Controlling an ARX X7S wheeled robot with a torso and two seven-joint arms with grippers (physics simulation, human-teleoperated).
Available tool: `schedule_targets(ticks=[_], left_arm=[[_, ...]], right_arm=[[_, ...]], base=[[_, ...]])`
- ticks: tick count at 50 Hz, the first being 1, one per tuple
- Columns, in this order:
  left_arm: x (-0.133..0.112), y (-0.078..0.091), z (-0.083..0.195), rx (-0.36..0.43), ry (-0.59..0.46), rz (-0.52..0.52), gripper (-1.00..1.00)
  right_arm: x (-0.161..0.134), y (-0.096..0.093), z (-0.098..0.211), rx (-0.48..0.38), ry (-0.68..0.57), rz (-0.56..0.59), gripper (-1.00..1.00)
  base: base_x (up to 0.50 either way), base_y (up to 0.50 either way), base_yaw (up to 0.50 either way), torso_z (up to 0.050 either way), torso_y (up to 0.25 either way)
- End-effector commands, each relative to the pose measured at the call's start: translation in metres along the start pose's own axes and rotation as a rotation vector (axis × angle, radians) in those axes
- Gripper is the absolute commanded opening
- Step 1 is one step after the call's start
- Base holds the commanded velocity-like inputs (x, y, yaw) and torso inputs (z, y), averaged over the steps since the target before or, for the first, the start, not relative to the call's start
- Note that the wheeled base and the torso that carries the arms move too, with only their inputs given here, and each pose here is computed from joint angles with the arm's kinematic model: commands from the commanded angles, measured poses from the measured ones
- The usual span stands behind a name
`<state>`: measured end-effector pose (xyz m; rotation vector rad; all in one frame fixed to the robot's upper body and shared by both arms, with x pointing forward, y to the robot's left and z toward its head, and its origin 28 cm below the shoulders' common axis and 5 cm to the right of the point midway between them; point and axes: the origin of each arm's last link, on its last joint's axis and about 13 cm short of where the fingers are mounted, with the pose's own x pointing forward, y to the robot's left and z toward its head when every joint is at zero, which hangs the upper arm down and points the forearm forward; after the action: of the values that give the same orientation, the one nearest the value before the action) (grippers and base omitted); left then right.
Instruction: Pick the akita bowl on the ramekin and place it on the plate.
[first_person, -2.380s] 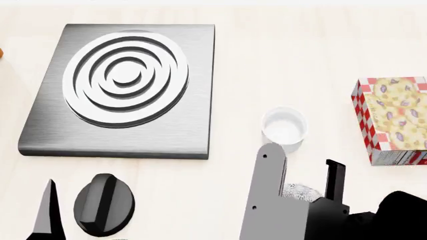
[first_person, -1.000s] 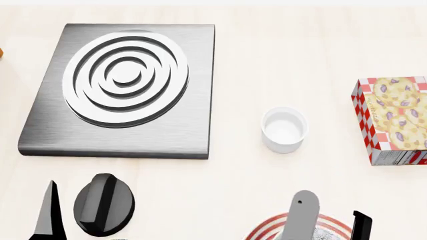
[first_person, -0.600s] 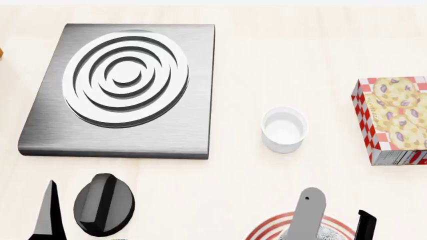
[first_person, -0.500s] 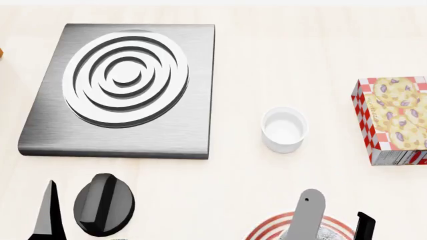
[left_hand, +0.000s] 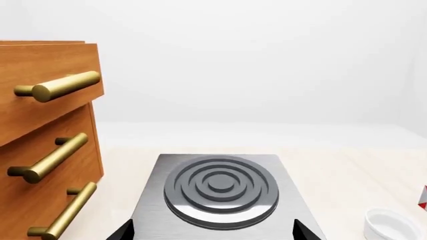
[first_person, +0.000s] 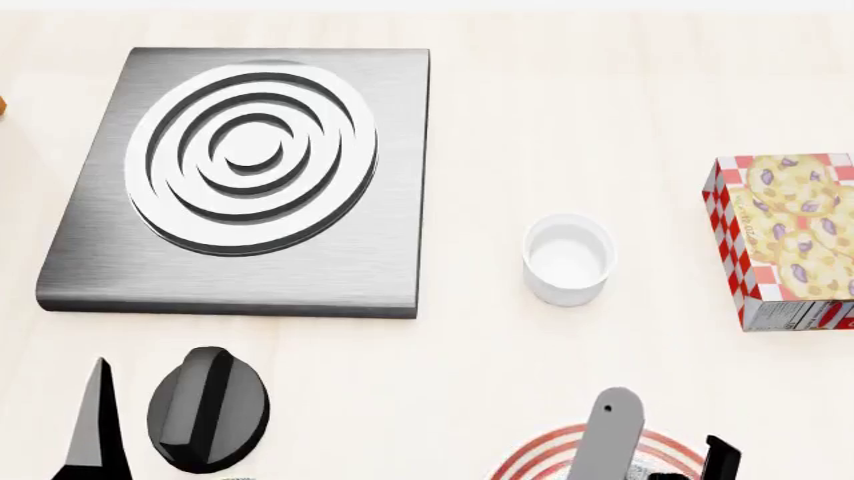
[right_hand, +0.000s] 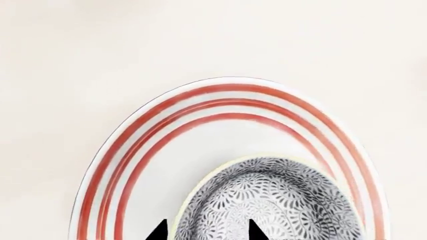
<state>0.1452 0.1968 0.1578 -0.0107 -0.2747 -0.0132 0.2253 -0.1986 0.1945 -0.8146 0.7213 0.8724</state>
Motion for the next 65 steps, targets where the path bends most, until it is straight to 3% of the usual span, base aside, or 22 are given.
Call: schedule_targets(ticks=[1, 16, 34, 46, 55, 58, 60, 65], left_arm=[[0.000, 0.000, 0.000, 0.000, -0.001, 0.000, 1.00], [-0.001, 0.000, 0.000, 0.000, 0.002, -0.004, 1.00], [-0.001, -0.001, 0.002, 0.002, 0.002, -0.006, 1.00], [-0.002, -0.002, 0.001, 0.006, 0.006, -0.015, 1.00], [-0.002, -0.004, -0.002, 0.015, 0.027, -0.020, 1.00], [-0.002, -0.002, -0.001, 0.002, 0.019, -0.014, 1.00], [-0.002, -0.001, 0.001, 0.005, 0.016, -0.014, 1.00], [0.001, -0.001, -0.003, 0.013, 0.025, -0.008, 1.00]], right_arm=[[0.001, 0.000, 0.000, 0.003, -0.005, -0.037, 1.00], [-0.005, 0.001, 0.012, 0.012, -0.143, -0.090, 1.00], [-0.014, 0.016, 0.025, -0.010, -0.268, -0.130, 1.00], [-0.021, 0.015, 0.035, 0.181, -0.605, -0.271, 1.00], [-0.027, 0.011, 0.041, 0.333, -0.817, -0.471, 1.00], [-0.028, 0.007, 0.045, 0.373, -0.856, -0.535, 1.00], [-0.026, 0.007, 0.045, 0.346, -0.850, -0.562, 1.00], [-0.024, 0.003, 0.046, 0.429, -0.866, -0.713, 1.00]], base=[[0.00, 0.00, 0.00, 0.000, 0.000], [0.00, 0.00, 0.00, 0.000, 0.000], [0.00, 0.00, 0.00, 0.000, 0.000], [0.00, 0.00, 0.00, 0.000, 0.000], [0.00, 0.00, 0.00, 0.000, 0.000], [0.00, 0.00, 0.00, 0.000, 0.000], [0.00, 0.00, 0.00, 0.000, 0.000], [0.00, 0.00, 0.00, 0.000, 0.000]])
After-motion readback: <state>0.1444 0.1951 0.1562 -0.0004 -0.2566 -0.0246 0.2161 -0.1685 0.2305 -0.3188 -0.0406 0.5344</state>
